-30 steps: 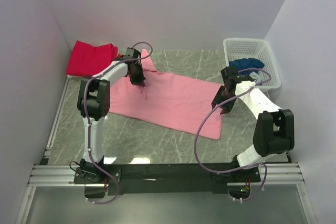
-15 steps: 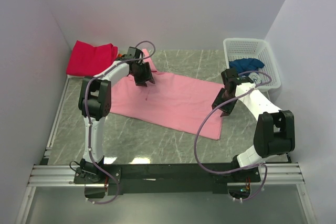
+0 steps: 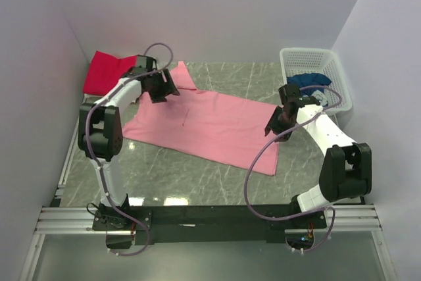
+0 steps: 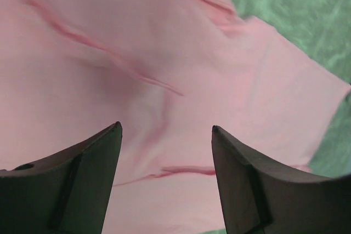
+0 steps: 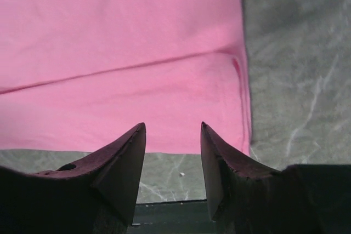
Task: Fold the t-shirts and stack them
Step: Fold the tshirt
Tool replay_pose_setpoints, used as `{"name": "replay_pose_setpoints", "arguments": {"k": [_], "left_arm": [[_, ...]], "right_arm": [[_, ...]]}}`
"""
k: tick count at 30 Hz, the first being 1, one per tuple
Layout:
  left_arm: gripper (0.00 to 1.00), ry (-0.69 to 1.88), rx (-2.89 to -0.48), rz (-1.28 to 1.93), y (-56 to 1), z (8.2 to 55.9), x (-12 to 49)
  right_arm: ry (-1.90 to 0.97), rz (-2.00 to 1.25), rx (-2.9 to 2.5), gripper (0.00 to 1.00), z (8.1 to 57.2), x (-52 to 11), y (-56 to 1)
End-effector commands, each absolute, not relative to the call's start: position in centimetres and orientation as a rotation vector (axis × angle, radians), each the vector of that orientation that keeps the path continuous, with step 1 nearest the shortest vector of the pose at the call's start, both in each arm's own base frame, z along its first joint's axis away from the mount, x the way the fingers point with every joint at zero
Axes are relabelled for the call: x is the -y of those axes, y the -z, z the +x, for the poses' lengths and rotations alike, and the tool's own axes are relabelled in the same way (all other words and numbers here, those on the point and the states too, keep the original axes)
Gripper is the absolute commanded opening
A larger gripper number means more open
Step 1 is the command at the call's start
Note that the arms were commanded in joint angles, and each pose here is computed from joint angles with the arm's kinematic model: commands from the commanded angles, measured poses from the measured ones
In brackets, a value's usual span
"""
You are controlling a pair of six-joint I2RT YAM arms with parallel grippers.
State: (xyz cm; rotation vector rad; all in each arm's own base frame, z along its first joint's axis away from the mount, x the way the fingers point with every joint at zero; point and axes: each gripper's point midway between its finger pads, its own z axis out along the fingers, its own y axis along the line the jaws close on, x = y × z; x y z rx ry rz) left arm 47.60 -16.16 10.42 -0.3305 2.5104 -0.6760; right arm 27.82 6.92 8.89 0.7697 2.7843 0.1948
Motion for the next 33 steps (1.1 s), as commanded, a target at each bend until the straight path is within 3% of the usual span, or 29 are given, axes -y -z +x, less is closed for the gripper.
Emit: {"name": "replay_pose_setpoints", "arguments": {"k": [1, 13, 23, 33], "left_arm": [[0.72, 0.574, -2.47, -0.319, -10.3, 47.9, 12.6], [0.74, 0.507, -2.458, -0.515, -6.2, 45.8, 8.9], [0.74, 0.41, -2.507, -0.743, -0.5, 39.8, 7.1], [0.74, 0.312, -2.513, -0.889, 0.8, 33.2, 5.5]], "right_arm": [[-0.308, 0.653, -2.672, 0.52, 32.2, -8.2, -11.3], [-0.383, 0.578, -2.758, 0.49, 35.3, -10.8, -5.6], [-0.229, 0.571, -2.887, 0.48, 31.4, -8.9, -0.3], [-0.213, 0.638, -3.015, 0.47, 25.9, -8.6, 1.2]]}}
